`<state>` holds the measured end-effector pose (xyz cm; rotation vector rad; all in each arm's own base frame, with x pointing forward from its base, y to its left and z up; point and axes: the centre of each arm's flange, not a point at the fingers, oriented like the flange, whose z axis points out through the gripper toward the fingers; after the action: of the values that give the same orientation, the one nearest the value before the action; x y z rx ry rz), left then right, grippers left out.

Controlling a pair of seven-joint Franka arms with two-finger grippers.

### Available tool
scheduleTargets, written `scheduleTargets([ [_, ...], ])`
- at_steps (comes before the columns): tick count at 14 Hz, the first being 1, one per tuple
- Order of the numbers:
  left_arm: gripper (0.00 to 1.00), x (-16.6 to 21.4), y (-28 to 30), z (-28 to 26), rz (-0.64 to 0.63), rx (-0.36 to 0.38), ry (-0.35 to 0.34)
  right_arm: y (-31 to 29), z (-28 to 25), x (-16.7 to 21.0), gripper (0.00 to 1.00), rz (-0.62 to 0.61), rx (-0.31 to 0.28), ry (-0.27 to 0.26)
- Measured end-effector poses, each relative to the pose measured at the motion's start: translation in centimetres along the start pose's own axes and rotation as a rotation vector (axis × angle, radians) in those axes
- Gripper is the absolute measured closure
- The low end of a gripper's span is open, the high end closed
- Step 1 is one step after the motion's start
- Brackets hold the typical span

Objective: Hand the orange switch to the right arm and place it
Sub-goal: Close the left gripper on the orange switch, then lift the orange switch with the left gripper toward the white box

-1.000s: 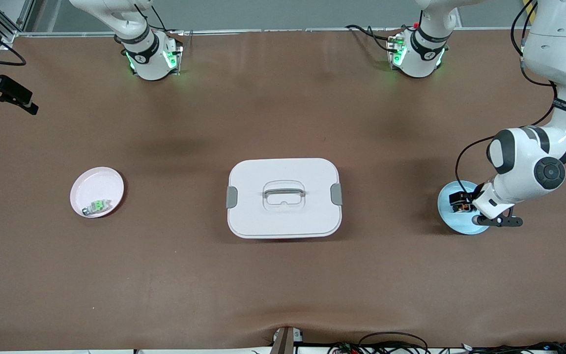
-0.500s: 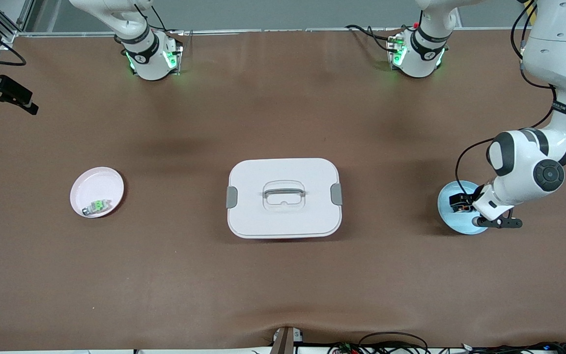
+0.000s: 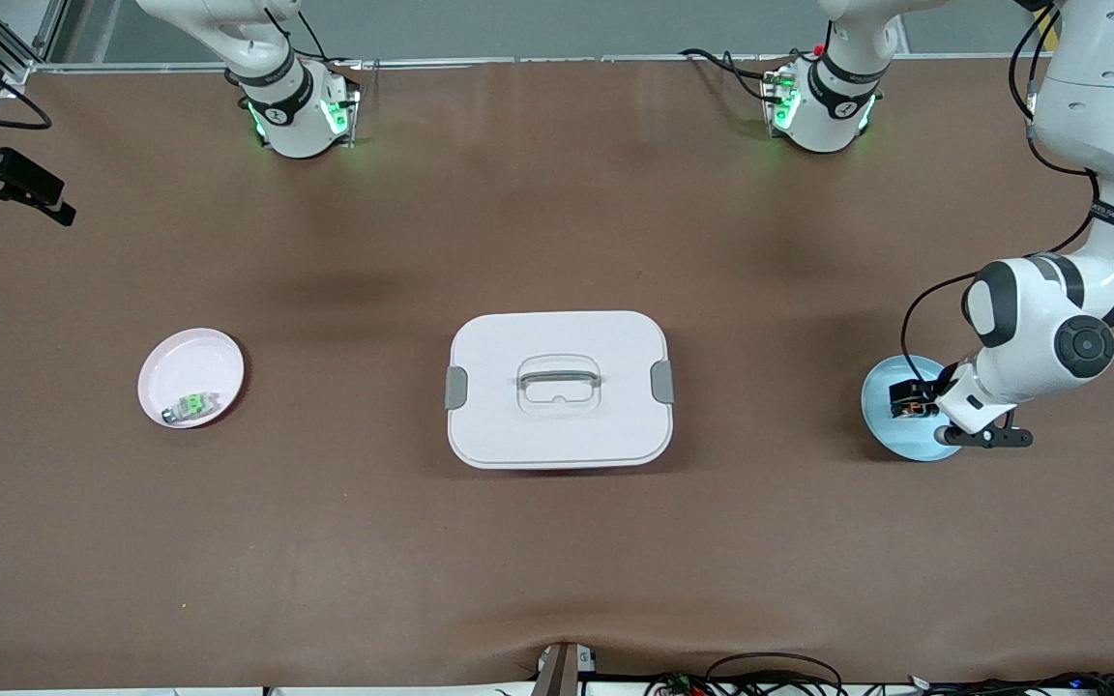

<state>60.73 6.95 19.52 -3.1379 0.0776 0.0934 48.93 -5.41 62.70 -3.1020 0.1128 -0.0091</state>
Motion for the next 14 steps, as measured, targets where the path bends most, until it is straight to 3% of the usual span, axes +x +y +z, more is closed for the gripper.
scheduleTargets([
  [1,0.02,0.1,0.0,0.1,0.000,0.000,0.002,0.0,0.0,0.0,0.00,0.000,0.000,0.000],
  [2,0.11,0.2,0.0,0.2,0.000,0.000,0.003,0.0,0.0,0.0,0.00,0.000,0.000,0.000],
  [3,0.11,0.2,0.0,0.4,0.000,-0.001,0.002,0.0,0.0,0.0,0.00,0.000,0.000,0.000],
  [5,0.25,0.3,-0.1,1.1,-0.001,-0.003,0.003,0.0,0.0,0.0,0.00,0.000,0.000,0.000],
  [10,0.27,0.7,-0.4,0.7,-0.005,-0.002,0.012,0.0,0.0,0.0,0.00,0.000,0.000,0.000],
  [14,0.27,0.6,0.4,-4.4,0.008,0.002,-0.035,0.0,0.0,0.0,0.00,0.000,0.000,0.000],
])
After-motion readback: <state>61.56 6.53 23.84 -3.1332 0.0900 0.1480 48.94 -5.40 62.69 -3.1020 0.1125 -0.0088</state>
